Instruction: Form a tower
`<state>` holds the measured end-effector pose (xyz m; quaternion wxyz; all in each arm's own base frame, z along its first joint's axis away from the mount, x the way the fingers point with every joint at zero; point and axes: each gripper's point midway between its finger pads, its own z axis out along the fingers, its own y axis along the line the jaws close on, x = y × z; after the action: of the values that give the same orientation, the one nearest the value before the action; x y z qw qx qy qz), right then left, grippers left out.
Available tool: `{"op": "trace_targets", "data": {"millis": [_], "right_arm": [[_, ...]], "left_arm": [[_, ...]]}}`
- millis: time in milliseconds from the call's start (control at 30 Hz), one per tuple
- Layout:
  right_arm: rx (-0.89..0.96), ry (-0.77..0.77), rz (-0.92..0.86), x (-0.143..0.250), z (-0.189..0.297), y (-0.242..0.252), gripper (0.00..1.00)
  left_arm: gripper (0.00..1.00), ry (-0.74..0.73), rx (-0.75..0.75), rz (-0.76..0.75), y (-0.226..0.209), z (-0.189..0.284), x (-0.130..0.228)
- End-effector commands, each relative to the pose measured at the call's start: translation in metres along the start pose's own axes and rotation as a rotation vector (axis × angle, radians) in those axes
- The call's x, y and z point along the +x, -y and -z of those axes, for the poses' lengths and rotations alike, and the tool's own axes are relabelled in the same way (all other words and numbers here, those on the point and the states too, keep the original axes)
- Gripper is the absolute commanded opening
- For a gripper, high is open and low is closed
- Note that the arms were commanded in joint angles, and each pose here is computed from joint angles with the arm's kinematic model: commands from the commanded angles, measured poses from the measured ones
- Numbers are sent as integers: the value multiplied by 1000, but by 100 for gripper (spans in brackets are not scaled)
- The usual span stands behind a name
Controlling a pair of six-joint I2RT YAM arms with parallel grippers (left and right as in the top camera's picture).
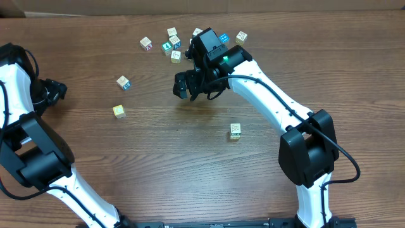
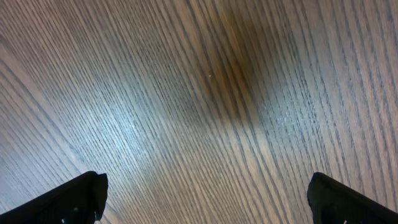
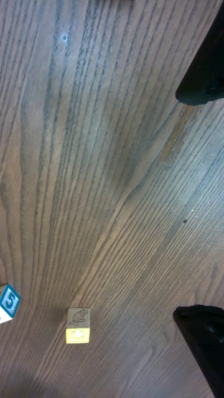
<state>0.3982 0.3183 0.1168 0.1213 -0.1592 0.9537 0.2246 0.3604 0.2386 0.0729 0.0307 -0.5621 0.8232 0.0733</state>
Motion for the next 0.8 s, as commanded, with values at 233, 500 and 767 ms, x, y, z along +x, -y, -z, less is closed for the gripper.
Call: {"op": "trace_targets", "data": {"millis": [233,500,767], "right_arm": [[-5,2,-5,-1,-1,1,100],[-5,2,-5,-1,-1,1,100],[-193,138,-16,-40,7,-37,100]], "left_arm": [[100,11,-2,-26,4,2,-2],[100,11,-2,-26,4,2,-2],[100,11,-2,-26,4,2,-1]]}}
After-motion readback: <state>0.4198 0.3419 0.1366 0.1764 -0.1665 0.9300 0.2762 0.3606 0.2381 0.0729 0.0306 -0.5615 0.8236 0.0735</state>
